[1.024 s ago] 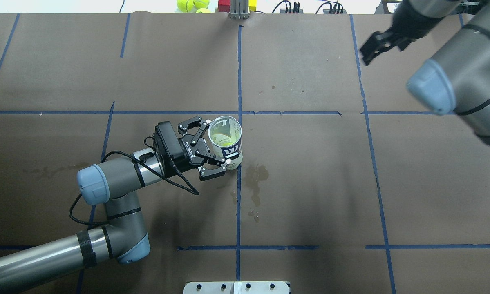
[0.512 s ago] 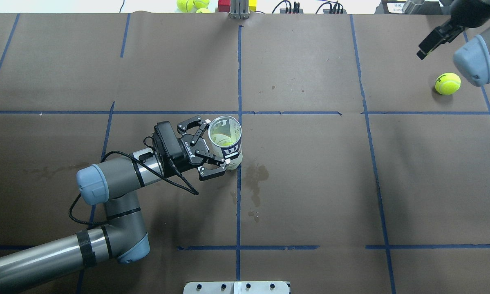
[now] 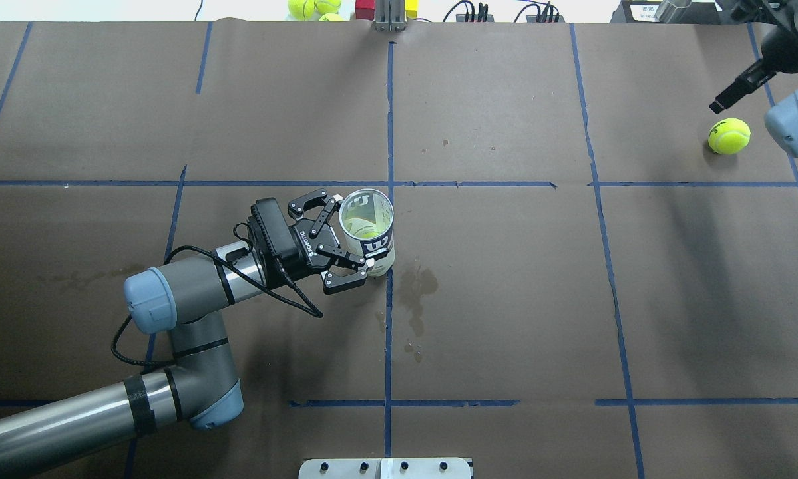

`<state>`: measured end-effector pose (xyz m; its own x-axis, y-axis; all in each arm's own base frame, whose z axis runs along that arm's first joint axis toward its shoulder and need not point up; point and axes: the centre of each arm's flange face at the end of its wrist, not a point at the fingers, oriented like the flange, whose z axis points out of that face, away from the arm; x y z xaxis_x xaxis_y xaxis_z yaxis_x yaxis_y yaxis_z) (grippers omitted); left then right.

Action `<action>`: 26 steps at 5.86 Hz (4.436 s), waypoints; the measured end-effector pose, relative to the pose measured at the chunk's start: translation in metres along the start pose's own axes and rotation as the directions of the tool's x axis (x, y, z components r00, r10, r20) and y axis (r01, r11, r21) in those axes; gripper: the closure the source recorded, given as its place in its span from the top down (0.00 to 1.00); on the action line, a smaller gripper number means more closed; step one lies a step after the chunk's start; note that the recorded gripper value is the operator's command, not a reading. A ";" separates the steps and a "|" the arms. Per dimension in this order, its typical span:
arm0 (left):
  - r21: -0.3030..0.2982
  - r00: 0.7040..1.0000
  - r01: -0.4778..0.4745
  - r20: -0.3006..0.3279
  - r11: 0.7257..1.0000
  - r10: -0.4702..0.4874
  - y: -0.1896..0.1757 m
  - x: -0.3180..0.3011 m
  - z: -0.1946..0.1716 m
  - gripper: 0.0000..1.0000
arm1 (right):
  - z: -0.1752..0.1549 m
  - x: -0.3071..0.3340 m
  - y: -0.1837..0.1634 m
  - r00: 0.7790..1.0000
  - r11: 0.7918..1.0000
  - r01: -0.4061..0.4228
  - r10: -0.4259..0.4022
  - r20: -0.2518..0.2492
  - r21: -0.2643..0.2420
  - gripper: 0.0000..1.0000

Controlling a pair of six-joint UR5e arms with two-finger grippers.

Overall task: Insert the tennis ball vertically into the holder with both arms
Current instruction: 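Grasp the second tennis ball with the right gripper, then carry the second ball with the right gripper over the can's opening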

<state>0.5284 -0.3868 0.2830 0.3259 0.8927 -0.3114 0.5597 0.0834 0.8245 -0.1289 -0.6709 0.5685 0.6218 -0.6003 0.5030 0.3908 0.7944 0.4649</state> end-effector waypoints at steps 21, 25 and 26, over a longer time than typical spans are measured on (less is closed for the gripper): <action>-0.003 1.000 -0.013 0.009 1.000 0.013 0.000 -0.006 -0.002 1.00 | 0.093 0.005 0.010 0.995 0.986 -0.010 -0.006 -0.097 -0.166 0.28; 0.000 1.000 -0.011 0.008 1.000 0.011 -0.001 -0.006 -0.001 1.00 | 0.036 -0.023 -0.028 0.994 0.998 -0.052 0.048 -0.103 -0.034 0.05; -0.001 1.000 -0.009 0.008 1.000 0.009 -0.001 -0.006 -0.001 1.00 | 0.005 -0.050 -0.048 0.990 0.992 -0.119 0.121 -0.070 0.043 0.04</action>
<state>0.5250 -0.3914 0.2841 0.3366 0.8900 -0.3076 0.5563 0.0756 0.8275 -0.1821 -0.6793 0.5242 0.7108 -0.4914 0.5033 0.2851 0.8554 0.4325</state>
